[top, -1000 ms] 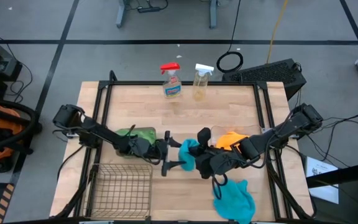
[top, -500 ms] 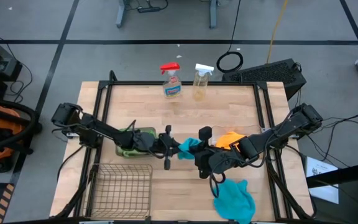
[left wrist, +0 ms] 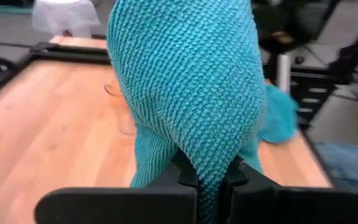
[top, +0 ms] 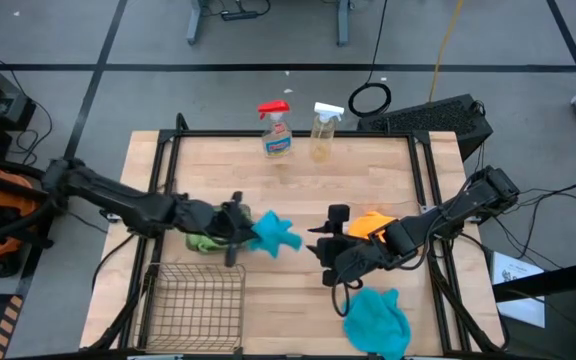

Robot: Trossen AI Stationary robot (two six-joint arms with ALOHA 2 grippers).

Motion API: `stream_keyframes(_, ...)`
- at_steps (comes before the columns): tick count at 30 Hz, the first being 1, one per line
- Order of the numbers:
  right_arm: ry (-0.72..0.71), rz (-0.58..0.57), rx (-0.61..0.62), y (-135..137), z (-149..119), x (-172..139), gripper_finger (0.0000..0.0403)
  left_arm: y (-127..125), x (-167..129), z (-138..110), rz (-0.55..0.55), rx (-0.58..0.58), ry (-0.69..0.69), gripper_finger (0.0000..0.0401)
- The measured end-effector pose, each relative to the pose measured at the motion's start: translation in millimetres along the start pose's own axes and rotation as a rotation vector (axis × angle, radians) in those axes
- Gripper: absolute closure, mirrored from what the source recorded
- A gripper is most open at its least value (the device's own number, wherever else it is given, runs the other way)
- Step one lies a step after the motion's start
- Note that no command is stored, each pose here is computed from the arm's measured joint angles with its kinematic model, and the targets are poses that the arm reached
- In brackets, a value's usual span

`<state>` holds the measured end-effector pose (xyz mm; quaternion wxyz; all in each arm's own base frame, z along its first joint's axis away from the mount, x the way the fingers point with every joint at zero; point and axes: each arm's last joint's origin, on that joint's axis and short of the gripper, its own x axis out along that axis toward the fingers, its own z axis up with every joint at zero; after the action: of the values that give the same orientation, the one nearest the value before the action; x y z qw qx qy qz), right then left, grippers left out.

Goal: Sort microfiber towel by color & place in baskets
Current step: Put the top blue microfiber towel into the wire basket

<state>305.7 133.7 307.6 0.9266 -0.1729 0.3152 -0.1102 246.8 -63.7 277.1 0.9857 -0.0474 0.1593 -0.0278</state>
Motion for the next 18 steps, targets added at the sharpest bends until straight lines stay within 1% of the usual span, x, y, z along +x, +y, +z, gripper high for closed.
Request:
stream_keyframes(5,0.031,0.017,0.095,2.5,-6.0,0.8,0.0194,-16.0,-43.4,7.4,-0.132,-0.073,0.021,0.0394)
stream_keyframes(8,0.035,0.036,0.122,7.2,-7.4,1.1,0.0191,-26.6,-67.8,15.6,-0.188,-0.131,0.064,0.0394)
stream_keyframes(10,0.037,0.043,0.136,11.4,-8.2,1.4,0.0192,-34.5,-80.9,21.1,-0.201,-0.156,0.104,0.0394)
stream_keyframes(14,0.049,0.051,0.132,21.6,-11.1,6.6,0.0195,-51.9,-97.6,34.3,-0.211,-0.167,0.166,0.0394)
stream_keyframes(18,0.052,0.056,0.135,31.0,-12.9,12.8,0.02,-70.7,-103.0,42.1,-0.238,-0.167,0.237,0.0394)
